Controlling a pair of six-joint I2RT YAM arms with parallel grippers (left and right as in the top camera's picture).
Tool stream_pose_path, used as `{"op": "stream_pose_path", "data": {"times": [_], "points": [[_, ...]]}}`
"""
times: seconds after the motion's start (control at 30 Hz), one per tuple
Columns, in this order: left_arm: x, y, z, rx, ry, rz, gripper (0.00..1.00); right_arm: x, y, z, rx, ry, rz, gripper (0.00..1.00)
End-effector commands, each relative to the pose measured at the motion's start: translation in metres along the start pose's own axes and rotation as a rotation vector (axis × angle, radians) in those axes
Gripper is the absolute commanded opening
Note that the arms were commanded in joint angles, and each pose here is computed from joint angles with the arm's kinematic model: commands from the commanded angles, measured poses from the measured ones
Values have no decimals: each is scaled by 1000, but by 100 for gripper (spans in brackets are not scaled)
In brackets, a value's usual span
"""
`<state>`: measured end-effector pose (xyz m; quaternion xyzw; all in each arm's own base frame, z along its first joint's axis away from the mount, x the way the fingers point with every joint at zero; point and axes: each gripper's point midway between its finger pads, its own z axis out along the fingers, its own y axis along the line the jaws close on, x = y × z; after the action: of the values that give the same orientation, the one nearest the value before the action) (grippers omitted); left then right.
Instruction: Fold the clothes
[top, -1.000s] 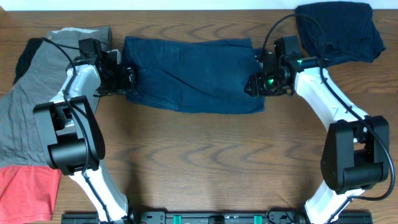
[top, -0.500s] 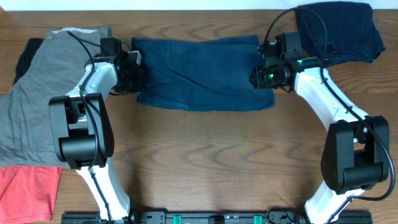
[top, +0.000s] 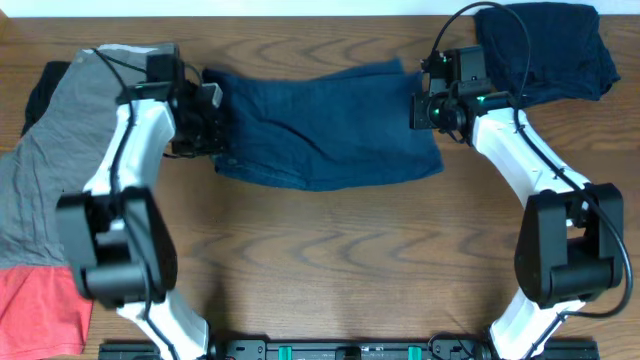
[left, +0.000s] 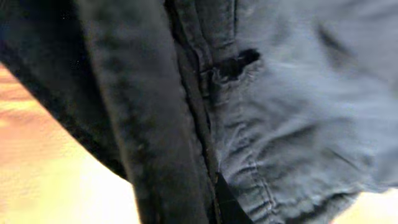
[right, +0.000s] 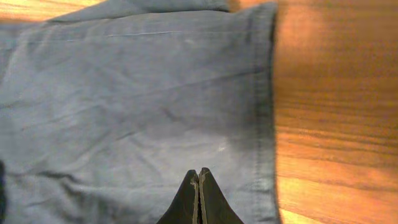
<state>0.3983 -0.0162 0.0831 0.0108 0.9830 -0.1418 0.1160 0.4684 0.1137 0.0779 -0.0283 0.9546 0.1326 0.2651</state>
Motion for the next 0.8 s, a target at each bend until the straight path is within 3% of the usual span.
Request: {"op": "stream_pose_path", "data": {"times": [0.0,0.27,0.77], "points": [[-9,-4,-39,-18,-82,57,6,18,-10,22,18,60,40,1],[-8,-18,-78,-25,-143,119,6,38,-4,47,-29,125,59,1],[0,-54,-67,-13,-98,232,6,29,39,49,-168,84,-2,1]]}}
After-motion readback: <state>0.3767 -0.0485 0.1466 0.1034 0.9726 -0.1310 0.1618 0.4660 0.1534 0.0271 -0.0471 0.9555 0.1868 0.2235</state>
